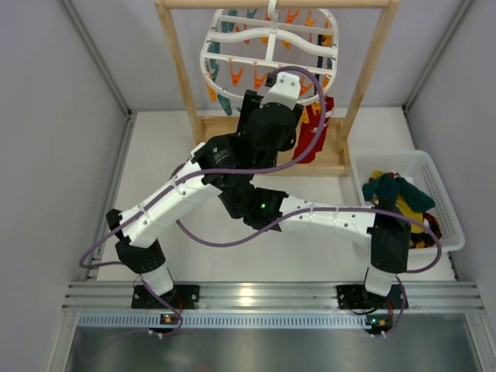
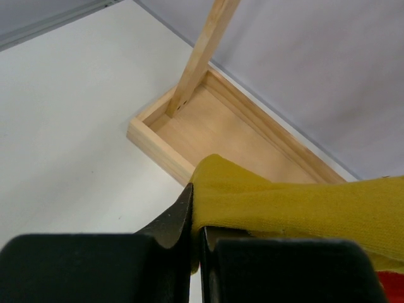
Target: Remove the socks clipped to the hanger
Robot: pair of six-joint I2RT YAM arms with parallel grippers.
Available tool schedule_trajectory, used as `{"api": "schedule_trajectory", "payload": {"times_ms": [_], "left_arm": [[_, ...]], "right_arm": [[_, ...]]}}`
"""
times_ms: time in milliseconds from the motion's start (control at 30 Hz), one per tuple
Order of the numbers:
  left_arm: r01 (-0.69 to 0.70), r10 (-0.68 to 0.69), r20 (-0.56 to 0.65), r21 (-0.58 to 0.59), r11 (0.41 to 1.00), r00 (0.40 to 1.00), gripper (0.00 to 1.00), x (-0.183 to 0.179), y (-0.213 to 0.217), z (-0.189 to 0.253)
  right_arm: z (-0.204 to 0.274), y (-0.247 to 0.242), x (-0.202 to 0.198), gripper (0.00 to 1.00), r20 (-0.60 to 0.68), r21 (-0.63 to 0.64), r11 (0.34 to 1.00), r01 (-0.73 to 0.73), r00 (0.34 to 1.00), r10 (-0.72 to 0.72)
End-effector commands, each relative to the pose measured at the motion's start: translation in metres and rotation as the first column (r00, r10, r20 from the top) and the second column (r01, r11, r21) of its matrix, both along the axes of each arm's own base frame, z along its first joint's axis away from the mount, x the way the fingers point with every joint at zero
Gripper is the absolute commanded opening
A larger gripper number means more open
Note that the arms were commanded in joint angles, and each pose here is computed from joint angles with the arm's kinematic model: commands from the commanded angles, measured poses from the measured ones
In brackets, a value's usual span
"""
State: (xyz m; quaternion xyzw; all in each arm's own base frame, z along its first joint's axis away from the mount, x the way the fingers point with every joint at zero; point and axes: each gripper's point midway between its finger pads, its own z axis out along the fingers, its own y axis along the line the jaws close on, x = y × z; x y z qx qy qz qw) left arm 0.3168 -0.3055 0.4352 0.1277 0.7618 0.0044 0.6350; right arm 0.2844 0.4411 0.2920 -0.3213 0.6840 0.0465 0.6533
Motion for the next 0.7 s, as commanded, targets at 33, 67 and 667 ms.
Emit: {"api": "schedule_trajectory", "payload": {"times_ms": [33,67,667], "left_arm": [[-0.067,0.068,0.029,-0.009,0.998,0.997,0.74,0.009,0.007,0.007],[-0.072,0.072,0.03,-0.01,0.997,0.997,0.75,0.009,0.008,0.007],[-0.09,0.09,0.024,-0.031,0.996,0.996,0.47,0.032,0.011,0.007]], "right_arm": [[0.042,0.001,-0.024,0.0,0.045,0.085,0.995,-0.052,0.998,0.048],[0.041,0.0,-0.024,0.0,0.046,0.084,0.995,-0.054,0.998,0.05],[0.035,0.0,-0.035,0.0,0.042,0.08,0.993,-0.084,0.996,0.081]]}}
